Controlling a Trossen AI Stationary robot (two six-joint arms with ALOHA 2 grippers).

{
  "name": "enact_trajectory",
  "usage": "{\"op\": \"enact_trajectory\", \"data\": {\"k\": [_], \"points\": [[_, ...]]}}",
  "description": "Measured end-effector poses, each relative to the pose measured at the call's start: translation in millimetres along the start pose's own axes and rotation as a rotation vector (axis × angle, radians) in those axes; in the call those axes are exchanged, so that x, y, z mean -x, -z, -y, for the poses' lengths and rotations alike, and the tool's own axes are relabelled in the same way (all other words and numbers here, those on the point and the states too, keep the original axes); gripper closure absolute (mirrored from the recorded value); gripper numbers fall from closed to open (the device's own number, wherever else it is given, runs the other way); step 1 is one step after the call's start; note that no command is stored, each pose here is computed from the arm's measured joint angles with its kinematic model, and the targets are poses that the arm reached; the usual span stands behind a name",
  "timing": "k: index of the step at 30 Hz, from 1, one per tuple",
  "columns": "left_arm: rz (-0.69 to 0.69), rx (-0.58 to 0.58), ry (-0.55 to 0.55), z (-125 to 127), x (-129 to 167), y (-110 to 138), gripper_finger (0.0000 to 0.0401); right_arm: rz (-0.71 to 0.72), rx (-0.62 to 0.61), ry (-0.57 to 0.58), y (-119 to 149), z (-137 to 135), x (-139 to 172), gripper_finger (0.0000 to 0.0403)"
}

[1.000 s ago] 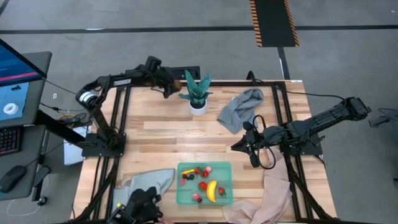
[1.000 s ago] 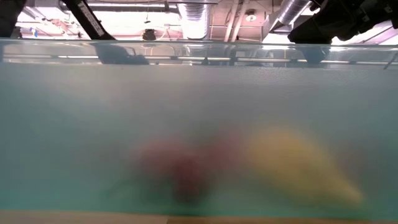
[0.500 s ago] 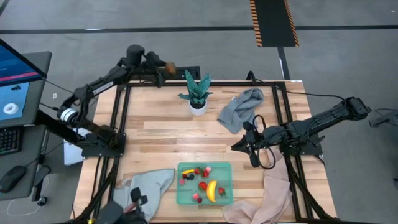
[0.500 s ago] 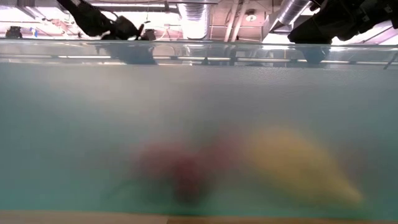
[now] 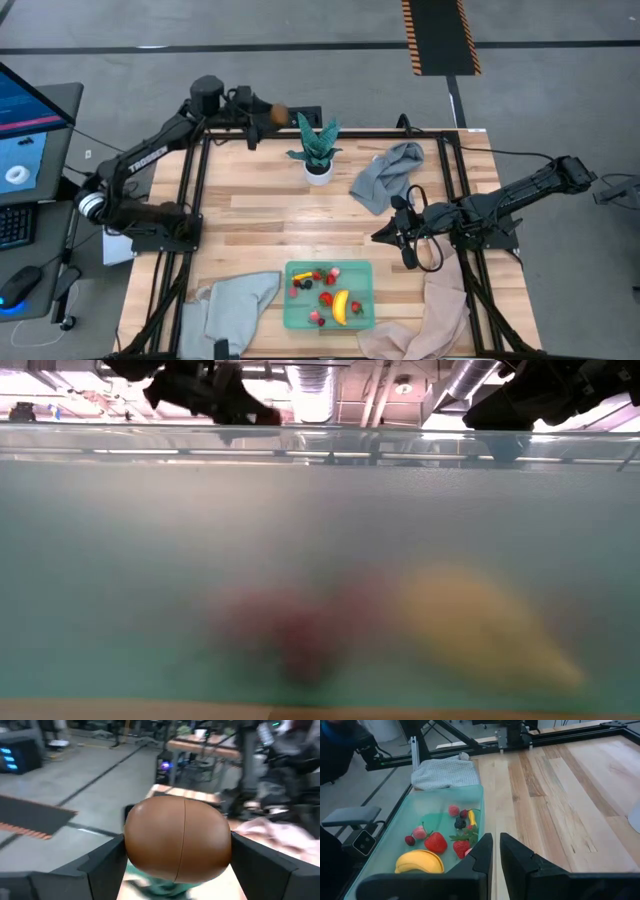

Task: Pick and placing Produce into tupperware
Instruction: Put the green kiwi into the green bin

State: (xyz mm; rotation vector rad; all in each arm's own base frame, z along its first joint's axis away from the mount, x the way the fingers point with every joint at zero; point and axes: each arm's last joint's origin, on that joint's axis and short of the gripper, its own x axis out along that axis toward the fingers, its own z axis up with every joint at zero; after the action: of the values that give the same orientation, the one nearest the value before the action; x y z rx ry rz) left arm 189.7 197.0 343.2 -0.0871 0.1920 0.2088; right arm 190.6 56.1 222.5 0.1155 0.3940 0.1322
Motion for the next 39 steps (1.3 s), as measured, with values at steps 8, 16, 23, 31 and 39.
{"op": "enact_trajectory", "data": {"k": [8,16,23,31,39], "points": [[-0.002,0.069,0.182,53,-11,-10,0.0095,0.000,0.000,0.000,0,0,0,0.0344],[-0.048,0.077,0.352,110,-28,-8,0.0095,0.000,0.000,0.000,0,0,0,0.0344],[-0.121,0.022,0.416,163,-37,1,0.0095,0.000,0.000,0.000,0,0,0,0.0344],[-0.229,0.010,0.524,216,-54,23,0.0095,0.000,0.000,0.000,0,0,0,0.0344],[-0.290,0.011,0.604,261,-80,52,0.0095,0.000,0.000,0.000,0,0,0,0.0344]]}}
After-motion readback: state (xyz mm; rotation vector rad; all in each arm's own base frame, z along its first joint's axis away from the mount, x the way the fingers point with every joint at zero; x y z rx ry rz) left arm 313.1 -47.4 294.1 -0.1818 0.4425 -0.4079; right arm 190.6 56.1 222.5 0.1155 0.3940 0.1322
